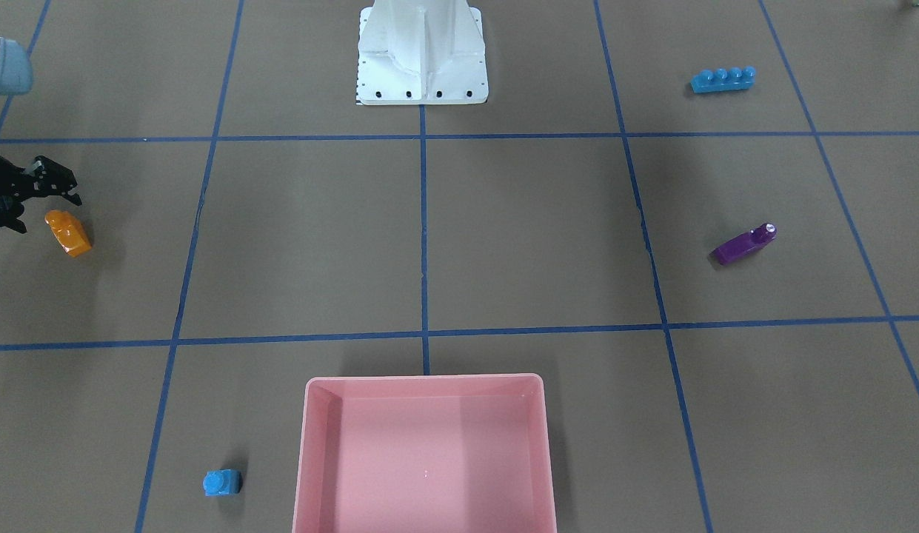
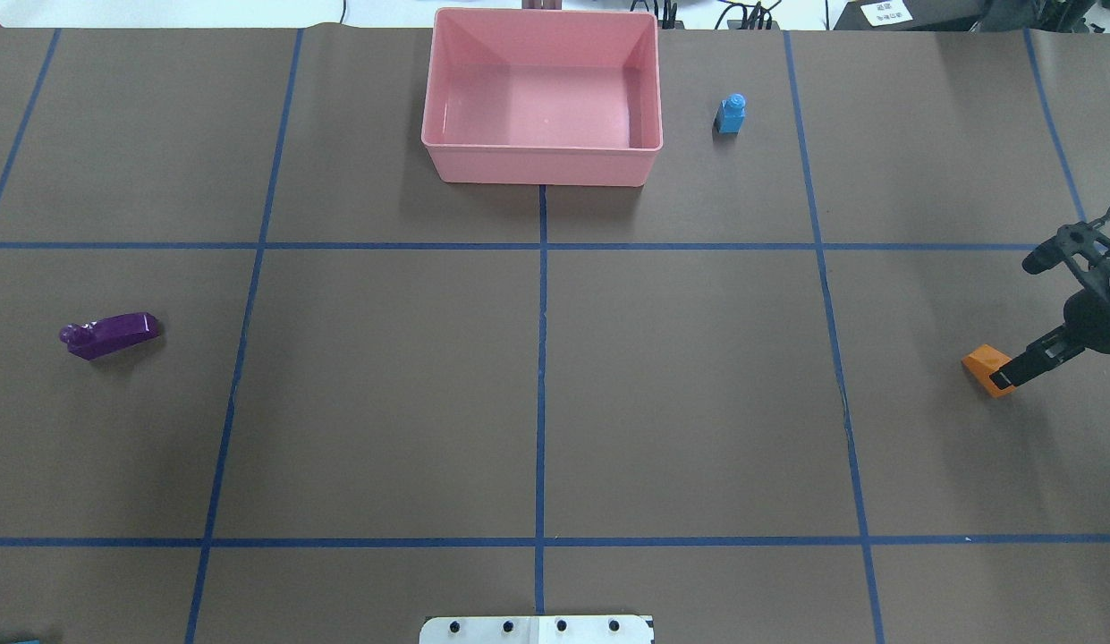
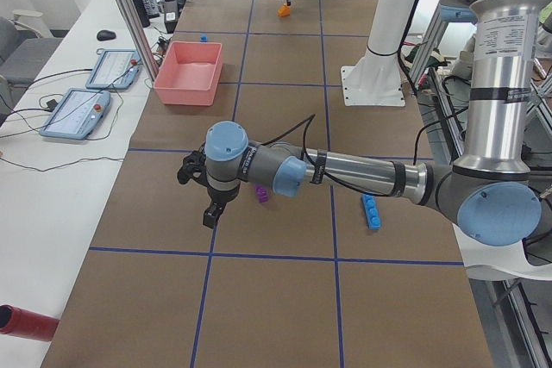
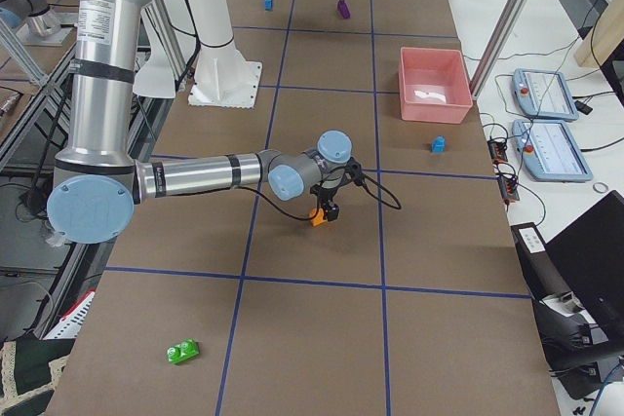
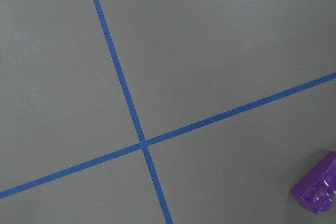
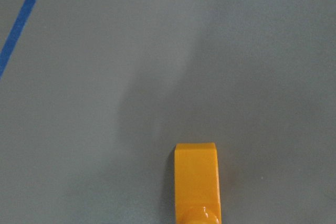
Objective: Put all blocks into box
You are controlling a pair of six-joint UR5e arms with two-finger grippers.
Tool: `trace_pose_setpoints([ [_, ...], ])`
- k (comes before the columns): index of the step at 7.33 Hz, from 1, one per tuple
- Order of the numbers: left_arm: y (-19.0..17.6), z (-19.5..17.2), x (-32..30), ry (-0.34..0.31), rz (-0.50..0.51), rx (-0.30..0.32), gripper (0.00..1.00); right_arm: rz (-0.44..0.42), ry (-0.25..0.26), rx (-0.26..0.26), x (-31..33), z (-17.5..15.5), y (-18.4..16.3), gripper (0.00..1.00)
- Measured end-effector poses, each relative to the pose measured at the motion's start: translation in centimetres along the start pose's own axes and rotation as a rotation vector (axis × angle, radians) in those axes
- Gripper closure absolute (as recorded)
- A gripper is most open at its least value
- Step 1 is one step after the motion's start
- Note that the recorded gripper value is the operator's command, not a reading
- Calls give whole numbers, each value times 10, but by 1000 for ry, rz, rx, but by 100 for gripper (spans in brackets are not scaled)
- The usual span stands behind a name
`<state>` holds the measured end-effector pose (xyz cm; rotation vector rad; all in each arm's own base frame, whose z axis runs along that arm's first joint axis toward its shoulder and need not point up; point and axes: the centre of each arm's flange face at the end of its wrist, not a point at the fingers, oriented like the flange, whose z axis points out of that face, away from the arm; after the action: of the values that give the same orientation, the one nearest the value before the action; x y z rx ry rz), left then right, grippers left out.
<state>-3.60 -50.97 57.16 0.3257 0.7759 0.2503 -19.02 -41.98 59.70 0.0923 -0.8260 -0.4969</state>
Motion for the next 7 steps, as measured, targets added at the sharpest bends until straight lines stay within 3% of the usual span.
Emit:
trace_pose_setpoints([
  [2,1,0,0,1,0,-1,0,6,7,-35,2,19,1,16],
  [3,1,0,0,1,1,0,0,4,7,-47,2,26,0,36],
  [4,1,0,0,1,1,0,0,-1,6,-53,0,30,-3,77],
  [5,1,0,0,2,1,0,0,-6,8,-53,-2,32,-7,100],
  [7,1,0,0,2,0,0,0,-6,14,-52,-1,32,-9,100],
])
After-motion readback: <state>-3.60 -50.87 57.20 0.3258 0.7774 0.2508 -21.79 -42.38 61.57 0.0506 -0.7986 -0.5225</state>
